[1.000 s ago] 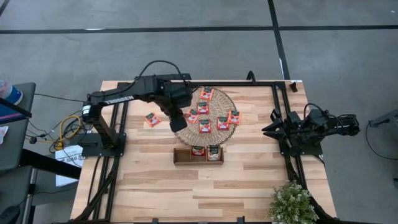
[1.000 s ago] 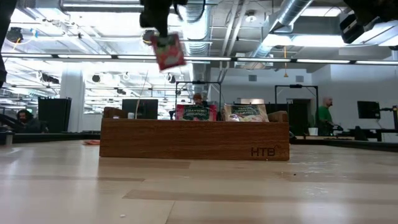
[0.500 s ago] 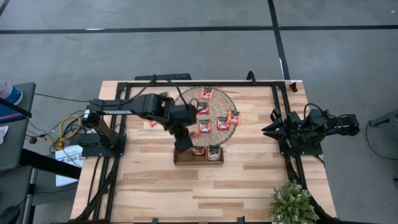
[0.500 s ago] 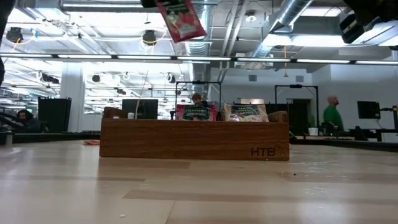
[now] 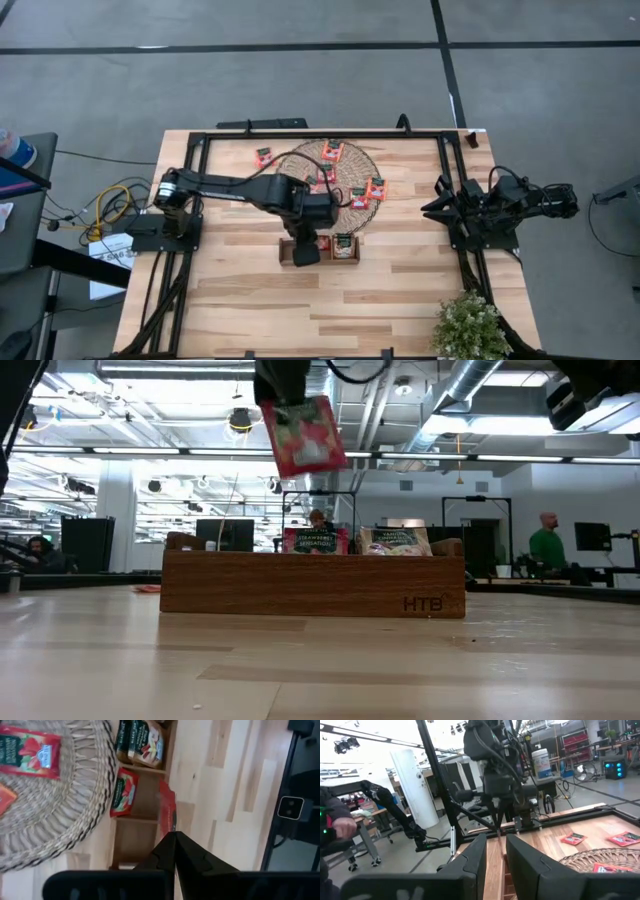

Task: Pick & Place Tea
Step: Put the red tea bag into the middle section of the wooden organizer

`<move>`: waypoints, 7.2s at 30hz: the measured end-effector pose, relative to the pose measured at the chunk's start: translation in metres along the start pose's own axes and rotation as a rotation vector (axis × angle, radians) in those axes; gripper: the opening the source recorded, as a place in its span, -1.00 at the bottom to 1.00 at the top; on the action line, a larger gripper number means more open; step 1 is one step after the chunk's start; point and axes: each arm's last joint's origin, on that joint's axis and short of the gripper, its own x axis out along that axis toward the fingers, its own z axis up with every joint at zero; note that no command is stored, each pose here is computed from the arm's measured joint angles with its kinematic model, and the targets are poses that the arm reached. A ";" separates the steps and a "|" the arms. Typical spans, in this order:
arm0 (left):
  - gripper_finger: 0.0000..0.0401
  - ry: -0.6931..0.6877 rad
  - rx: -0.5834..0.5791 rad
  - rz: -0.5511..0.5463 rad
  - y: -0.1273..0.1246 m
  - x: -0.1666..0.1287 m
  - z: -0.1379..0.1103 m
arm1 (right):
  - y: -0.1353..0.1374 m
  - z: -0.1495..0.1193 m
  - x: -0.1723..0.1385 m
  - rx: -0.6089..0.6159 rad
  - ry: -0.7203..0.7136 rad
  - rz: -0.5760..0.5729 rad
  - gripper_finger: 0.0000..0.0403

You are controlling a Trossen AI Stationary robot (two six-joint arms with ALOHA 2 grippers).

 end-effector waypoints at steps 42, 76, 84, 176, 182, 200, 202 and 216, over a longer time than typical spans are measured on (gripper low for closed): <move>-1.00 0.147 0.135 -0.110 0.030 0.067 0.022 | 0.001 -0.001 0.000 0.011 0.013 0.025 -0.67; -1.00 0.188 0.143 -0.055 0.057 0.084 0.017 | 0.001 -0.001 0.000 -0.001 0.024 0.048 -0.67; -1.00 0.174 0.165 -0.057 0.058 0.084 0.019 | 0.001 -0.001 0.000 0.000 0.023 0.047 -0.67; -0.31 -0.371 -0.071 0.265 0.194 -0.031 0.044 | 0.001 -0.001 0.000 0.071 0.022 0.040 -0.67; -0.31 -0.346 -0.217 0.229 0.224 -0.021 0.042 | -0.002 -0.001 0.000 0.070 -0.002 -0.056 -0.67; 0.05 -0.330 -0.050 0.267 0.249 0.008 0.053 | -0.005 -0.002 0.000 0.068 -0.004 -0.143 -0.67; 0.10 -0.311 -0.008 0.261 0.254 0.015 0.053 | -0.005 -0.002 0.000 0.069 -0.005 -0.143 -0.67; 0.09 -0.201 0.055 0.245 0.290 0.030 0.040 | -0.005 -0.002 0.000 0.077 -0.010 -0.146 -0.67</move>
